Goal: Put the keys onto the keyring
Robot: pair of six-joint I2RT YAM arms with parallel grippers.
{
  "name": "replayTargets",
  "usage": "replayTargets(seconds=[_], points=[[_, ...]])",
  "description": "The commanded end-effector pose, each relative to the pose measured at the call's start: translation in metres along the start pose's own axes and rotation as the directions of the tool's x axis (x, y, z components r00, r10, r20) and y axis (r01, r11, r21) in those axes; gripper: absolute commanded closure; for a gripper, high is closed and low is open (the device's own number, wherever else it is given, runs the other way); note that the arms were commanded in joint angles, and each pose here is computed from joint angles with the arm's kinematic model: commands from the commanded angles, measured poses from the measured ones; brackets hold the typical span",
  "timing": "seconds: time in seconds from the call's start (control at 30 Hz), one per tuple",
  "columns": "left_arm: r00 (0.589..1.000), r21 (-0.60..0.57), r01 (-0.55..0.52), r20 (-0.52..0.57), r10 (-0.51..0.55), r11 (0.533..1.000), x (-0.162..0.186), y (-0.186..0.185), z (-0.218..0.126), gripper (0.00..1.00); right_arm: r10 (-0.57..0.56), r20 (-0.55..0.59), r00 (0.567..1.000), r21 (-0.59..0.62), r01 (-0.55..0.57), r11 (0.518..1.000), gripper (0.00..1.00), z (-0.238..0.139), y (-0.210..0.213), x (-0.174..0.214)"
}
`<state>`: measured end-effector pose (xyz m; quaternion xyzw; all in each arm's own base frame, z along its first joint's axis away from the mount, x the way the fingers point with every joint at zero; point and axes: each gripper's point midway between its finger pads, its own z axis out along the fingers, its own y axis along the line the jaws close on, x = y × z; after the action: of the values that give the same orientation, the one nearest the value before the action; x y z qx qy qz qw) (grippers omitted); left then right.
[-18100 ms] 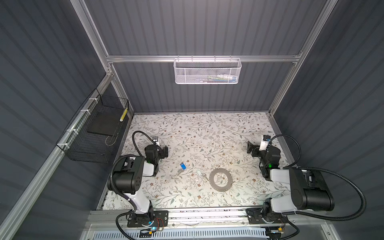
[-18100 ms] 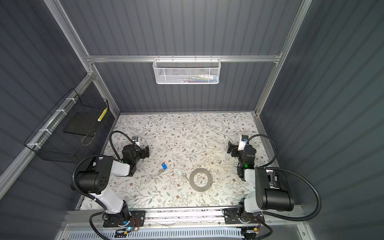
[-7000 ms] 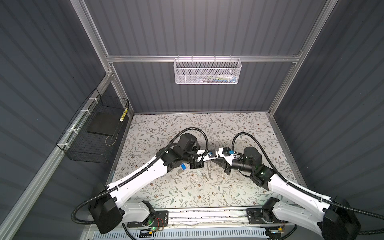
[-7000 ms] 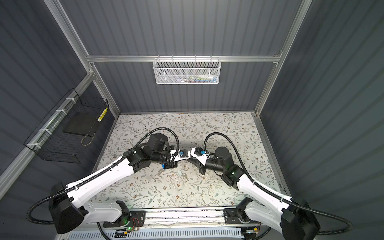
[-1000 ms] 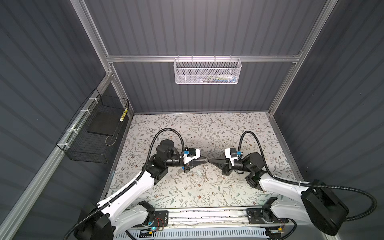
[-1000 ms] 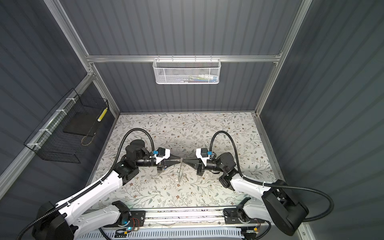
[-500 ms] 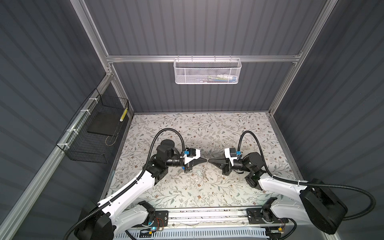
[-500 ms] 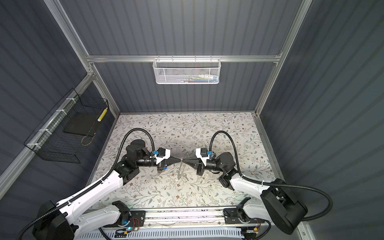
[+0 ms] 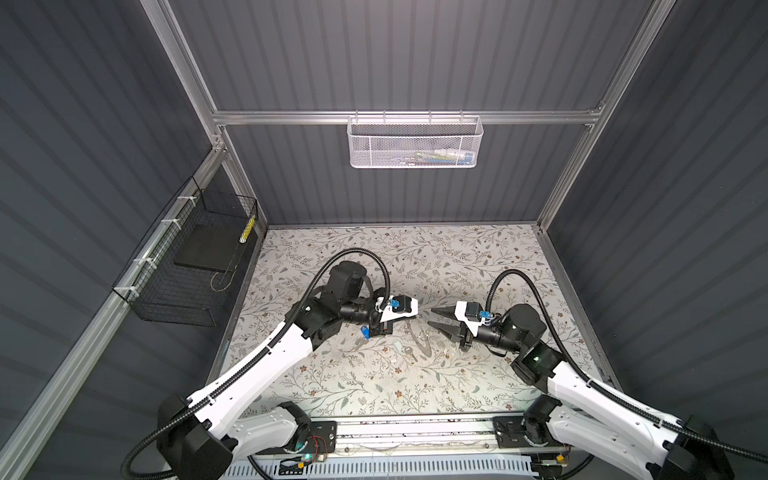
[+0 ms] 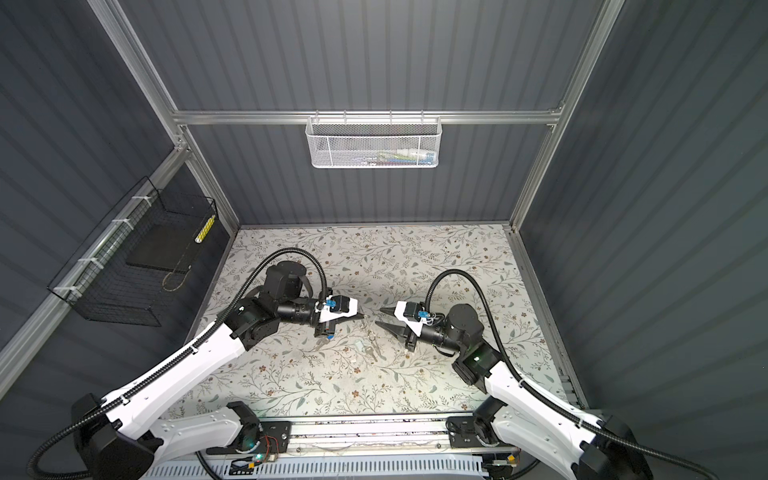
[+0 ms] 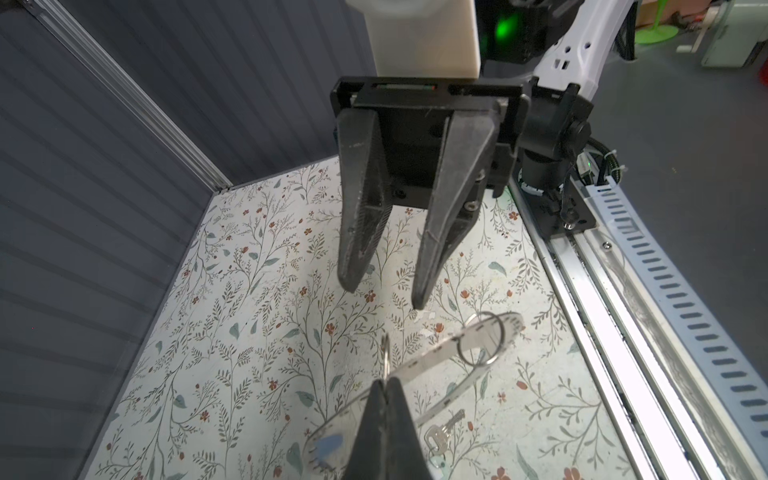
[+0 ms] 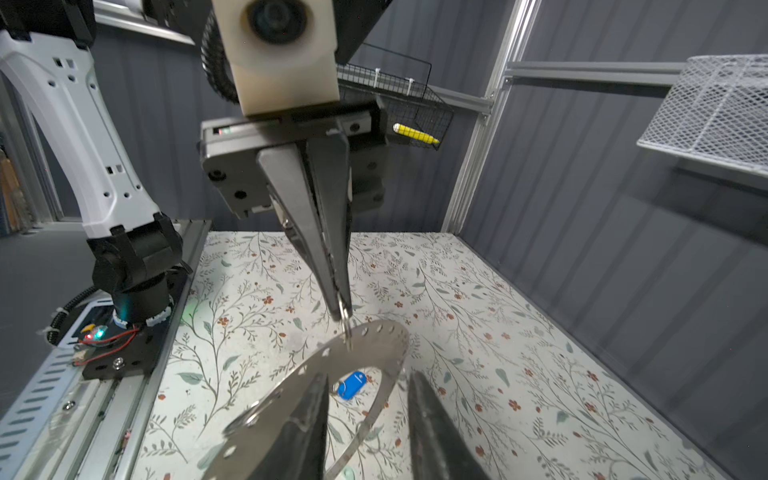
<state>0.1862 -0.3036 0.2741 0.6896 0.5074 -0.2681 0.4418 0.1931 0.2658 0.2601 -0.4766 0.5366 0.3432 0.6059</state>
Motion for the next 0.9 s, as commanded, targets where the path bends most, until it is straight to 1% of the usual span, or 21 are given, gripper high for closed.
replayTargets(seconds=[0.0, 0.3, 0.63, 0.87], points=[[0.989, 0.054, -0.018, -0.149, 0.026, 0.998, 0.014, -0.01, -0.002, 1.0, 0.008, -0.076, 0.997, -0.012, -0.009, 1.0, 0.67, 0.001, 0.003, 0.016], [0.979, 0.088, -0.002, -0.203, 0.02, 0.996, 0.005, -0.008, 0.004, 1.0, 0.027, -0.031, 0.999, -0.059, -0.028, 0.998, 0.71, 0.012, 0.011, 0.012], [0.975, 0.105, 0.01, -0.221, 0.013, 0.994, 0.002, -0.008, 0.01, 1.0, 0.032, 0.013, 0.999, -0.091, -0.031, 0.995, 0.77, 0.019, 0.017, 0.007], [0.974, 0.114, 0.005, -0.224, 0.021, 0.993, 0.004, -0.01, 0.011, 1.0, 0.045, 0.03, 0.999, -0.097, -0.042, 0.994, 0.87, 0.023, 0.017, 0.005]])
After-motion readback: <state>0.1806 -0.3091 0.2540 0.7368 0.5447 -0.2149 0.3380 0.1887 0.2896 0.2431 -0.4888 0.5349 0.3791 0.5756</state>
